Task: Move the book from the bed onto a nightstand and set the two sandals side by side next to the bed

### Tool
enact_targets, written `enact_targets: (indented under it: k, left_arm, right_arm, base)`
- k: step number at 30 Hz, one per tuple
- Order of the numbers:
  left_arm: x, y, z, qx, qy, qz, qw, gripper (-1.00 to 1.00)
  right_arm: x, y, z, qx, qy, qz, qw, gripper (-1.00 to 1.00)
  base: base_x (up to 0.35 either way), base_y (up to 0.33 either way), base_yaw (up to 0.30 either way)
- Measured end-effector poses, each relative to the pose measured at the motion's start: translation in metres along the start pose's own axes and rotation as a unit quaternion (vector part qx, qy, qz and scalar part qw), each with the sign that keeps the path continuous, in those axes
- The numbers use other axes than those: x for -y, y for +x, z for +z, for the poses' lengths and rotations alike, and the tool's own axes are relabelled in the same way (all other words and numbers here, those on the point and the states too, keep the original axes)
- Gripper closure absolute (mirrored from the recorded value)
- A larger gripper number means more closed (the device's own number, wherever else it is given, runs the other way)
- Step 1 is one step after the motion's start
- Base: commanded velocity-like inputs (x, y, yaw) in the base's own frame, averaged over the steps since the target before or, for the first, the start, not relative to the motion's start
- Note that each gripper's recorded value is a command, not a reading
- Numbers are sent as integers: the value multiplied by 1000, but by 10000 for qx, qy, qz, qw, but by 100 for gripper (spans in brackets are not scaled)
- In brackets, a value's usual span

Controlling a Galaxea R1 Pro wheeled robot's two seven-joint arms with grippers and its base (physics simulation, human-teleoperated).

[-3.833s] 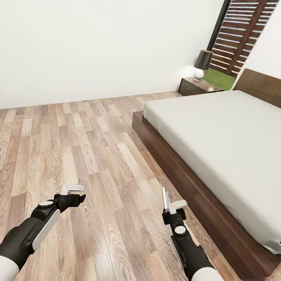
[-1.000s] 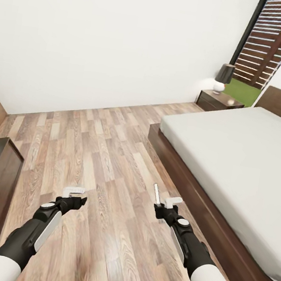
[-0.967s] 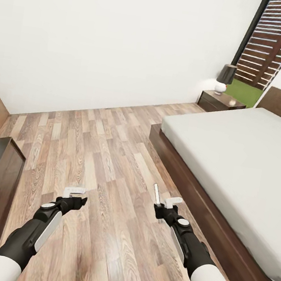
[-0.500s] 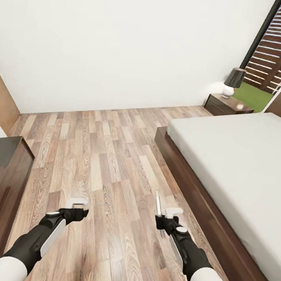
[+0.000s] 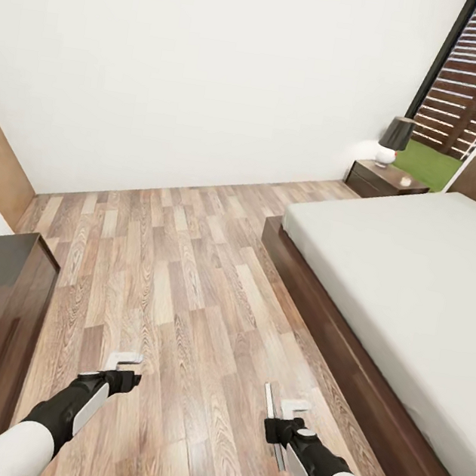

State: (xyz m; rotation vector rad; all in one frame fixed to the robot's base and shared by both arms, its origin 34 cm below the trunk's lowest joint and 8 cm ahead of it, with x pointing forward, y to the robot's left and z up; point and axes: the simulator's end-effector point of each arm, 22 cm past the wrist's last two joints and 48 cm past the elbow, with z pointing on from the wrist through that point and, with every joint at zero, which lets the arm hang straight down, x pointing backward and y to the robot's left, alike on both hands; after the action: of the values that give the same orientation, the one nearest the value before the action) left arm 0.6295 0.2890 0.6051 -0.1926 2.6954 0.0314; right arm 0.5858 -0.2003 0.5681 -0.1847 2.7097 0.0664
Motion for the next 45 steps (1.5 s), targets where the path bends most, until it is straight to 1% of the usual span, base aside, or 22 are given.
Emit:
enact_targets:
  k: [2,4,6,8,10,11,15,18,34,45]
  left_arm:
    - [-2,-4,-2,63,-14,-15,10000,-100]
    - [-3,-7,-4,132,-24,-27,9999,-100]
    - [-5,-5,-6,145,-40,-26,9999,-100]
    - [-5,-5,-8,145,-46,-24,9999,-100]
    - [-6,-5,-10,145,-55,-21,9999,-100]
    - [-7,-5,-11,145,-60,-16,9999,-100]
    - [-7,-6,-15,159,-55,-20,9999,-100]
    - [-6,-13,-19,298,-42,-40,9995,-100]
    - [-5,-20,-37,355,-35,-41,9994,-100]
    - [-6,-27,-52,406,-30,-44,9992,-100]
  right_arm:
    - [0,2,-2,-11,1,1,10000,100]
    - [0,-2,-5,44,-12,16,10000,100]
    - [-3,-15,-8,292,-81,37,9995,100]
    - [-5,-22,-11,429,-140,41,9990,100]
    - [-14,-32,-15,622,-342,36,9975,100]
    - [-24,-37,-18,723,-598,17,9956,100]
    - [-34,-40,-24,772,-809,11,9937,100]
    - [-38,-42,-28,790,-885,14,9929,100]
    - [-39,-45,-46,787,-893,12,9929,100]
    - [-40,-52,-60,829,-891,-4,9926,100]
  base:
    - [0,0,0]
    - [0,0,0]
    - [0,0,0]
    - [0,0,0]
    - [0,0,0]
    - [0,0,0]
    - [0,0,0]
    - [0,0,0]
    - [0,0,6]
    - [0,0,182]
